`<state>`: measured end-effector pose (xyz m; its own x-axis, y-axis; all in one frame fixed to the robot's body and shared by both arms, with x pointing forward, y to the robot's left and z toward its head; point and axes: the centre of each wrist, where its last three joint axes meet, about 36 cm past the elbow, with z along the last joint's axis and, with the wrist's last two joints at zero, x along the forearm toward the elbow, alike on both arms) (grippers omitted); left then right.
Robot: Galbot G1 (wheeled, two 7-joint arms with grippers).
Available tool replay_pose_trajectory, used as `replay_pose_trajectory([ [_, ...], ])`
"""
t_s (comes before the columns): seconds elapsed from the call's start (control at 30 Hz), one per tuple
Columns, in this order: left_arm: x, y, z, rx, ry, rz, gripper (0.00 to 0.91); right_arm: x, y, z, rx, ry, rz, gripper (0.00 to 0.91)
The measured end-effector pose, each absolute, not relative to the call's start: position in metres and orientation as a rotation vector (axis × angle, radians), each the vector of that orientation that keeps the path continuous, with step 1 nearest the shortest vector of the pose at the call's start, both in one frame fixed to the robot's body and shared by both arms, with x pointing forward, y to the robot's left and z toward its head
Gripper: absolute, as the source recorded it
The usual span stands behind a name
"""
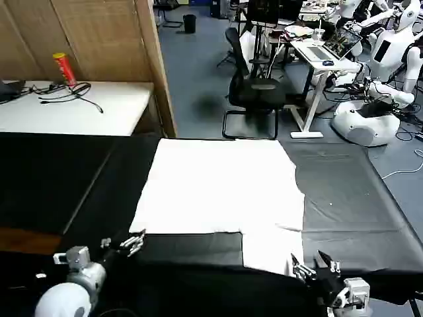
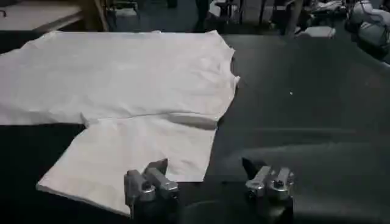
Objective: Fold and organize the clothes.
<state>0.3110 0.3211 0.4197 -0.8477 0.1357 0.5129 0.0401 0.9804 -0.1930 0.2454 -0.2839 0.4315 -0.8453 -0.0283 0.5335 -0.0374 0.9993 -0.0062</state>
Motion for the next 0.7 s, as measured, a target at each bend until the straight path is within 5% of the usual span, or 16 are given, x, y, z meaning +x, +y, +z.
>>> replay_pose_trajectory([
  [0.17, 0.313, 0.321, 0.418, -0.131, -2.584, 0.201, 0.878, 0.245, -0.282, 0.424, 0.034, -2.561, 0.028, 0.673],
  [0.2, 0.314, 0.32, 0.418, -0.129, -2.586, 0.2, 0.263, 0.245, -0.281, 0.422, 0.033, -2.558, 0.027, 0.585],
  [0.23, 0.314, 0.32, 0.417, -0.125, -2.588, 0.199, 0.146, 0.245, -0.281, 0.421, 0.031, -2.555, 0.025, 0.546],
  [0.27, 0.315, 0.32, 0.417, -0.123, -2.588, 0.197, 0.0, 0.244, -0.28, 0.42, 0.03, -2.552, 0.023, 0.39],
  [0.33, 0.316, 0.321, 0.415, -0.118, -2.582, 0.197, 0.0, 0.244, -0.279, 0.419, 0.028, -2.549, 0.022, 0.166],
  [0.4, 0.315, 0.322, 0.412, -0.113, -2.577, 0.201, 0.0, 0.244, -0.277, 0.418, 0.031, -2.547, 0.019, 0.078],
  [0.7, 0.309, 0.318, 0.41, -0.146, -2.571, 0.193, 0.0, 0.235, -0.271, 0.427, -0.006, -2.529, 0.022, 0.0],
])
